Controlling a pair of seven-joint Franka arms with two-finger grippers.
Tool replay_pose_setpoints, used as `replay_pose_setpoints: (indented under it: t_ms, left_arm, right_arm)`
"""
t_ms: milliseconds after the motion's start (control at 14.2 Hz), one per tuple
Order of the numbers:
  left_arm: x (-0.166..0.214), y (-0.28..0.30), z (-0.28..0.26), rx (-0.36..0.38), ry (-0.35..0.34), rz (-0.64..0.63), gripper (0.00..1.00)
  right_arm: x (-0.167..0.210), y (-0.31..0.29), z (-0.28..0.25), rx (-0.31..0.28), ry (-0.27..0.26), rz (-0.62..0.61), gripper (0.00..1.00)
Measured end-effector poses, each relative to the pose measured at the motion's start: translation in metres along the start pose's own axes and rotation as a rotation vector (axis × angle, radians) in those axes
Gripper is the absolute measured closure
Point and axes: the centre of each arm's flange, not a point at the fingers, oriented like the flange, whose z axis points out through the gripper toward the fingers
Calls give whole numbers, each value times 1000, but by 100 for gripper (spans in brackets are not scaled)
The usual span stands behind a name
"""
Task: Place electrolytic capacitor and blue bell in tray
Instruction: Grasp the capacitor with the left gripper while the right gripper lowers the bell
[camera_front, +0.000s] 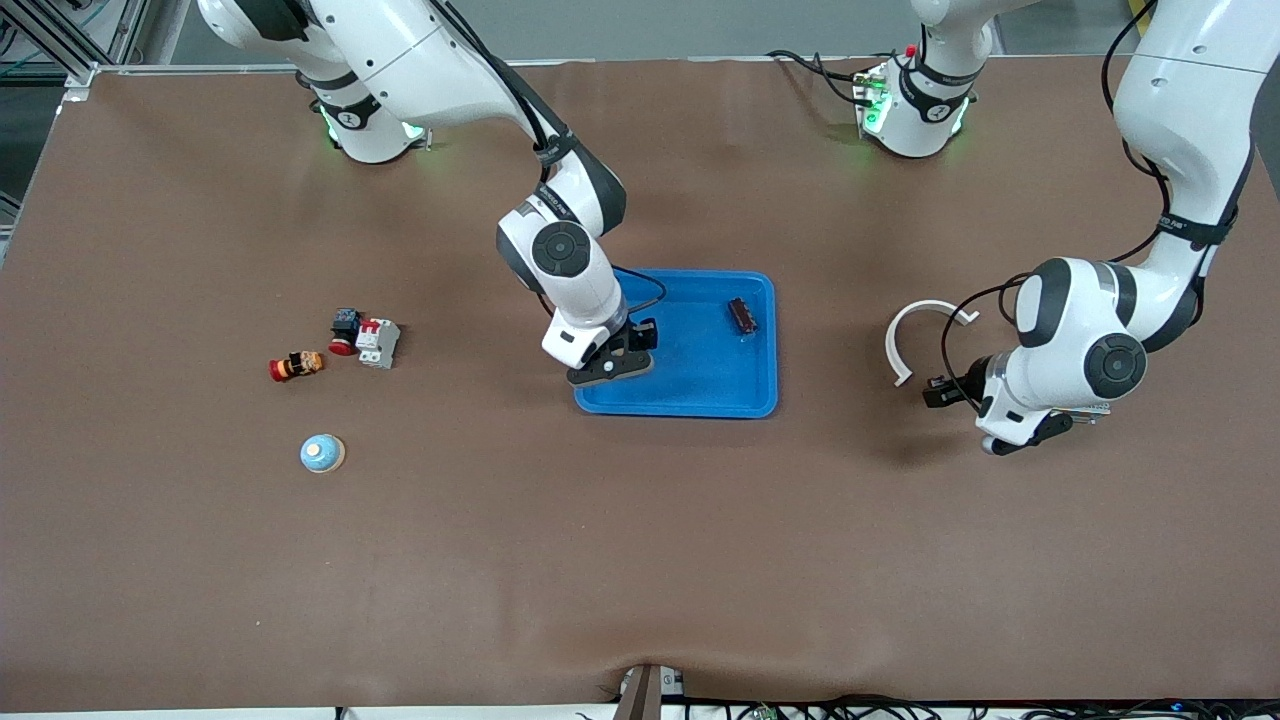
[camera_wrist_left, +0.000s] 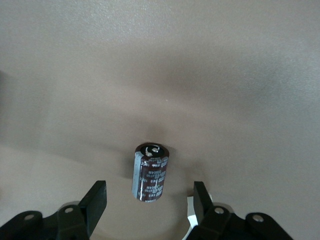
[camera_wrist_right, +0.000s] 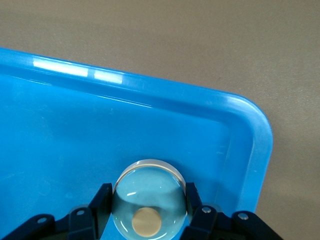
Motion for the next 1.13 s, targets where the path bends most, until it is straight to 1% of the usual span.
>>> replay_pose_setpoints:
  t_ms: [141,283,353,424,706,848,918,989,1060,1130]
  left_arm:
    - [1,-1,8,-4,-7,-2,21]
    - [3,-3,15,-6,-14,-6,26]
    - [3,-3,18,-7,-18,-8,27]
    - [3,-4,20,-5,-21,-8,27]
    - [5,-7,25,33,-8,24,32]
    - [5,-8,25,36,-8,24,33]
    - [5,-8,26,36,-8,24,38]
    - [5,-8,26,36,-9,24,38]
    - [5,-8,27,36,-10,23,44]
    - [5,-8,27,36,-11,22,53]
  right_arm:
    - [0,0,1,-2,3,-4,37]
    - [0,1,1,-2,4,-4,37]
    - [1,1,1,-2,5,-4,34]
    - [1,1,1,-2,6,-3,33]
    - [3,2,-1,-1,11,-1,0]
    - [5,1,-2,0,15,-1,0]
    - [6,1,-4,2,19,-1,0]
    - [7,0,-6,1,17,-1,0]
    - [7,0,-8,-4,7,-1,0]
    - [8,-1,-14,-8,0,-2,0]
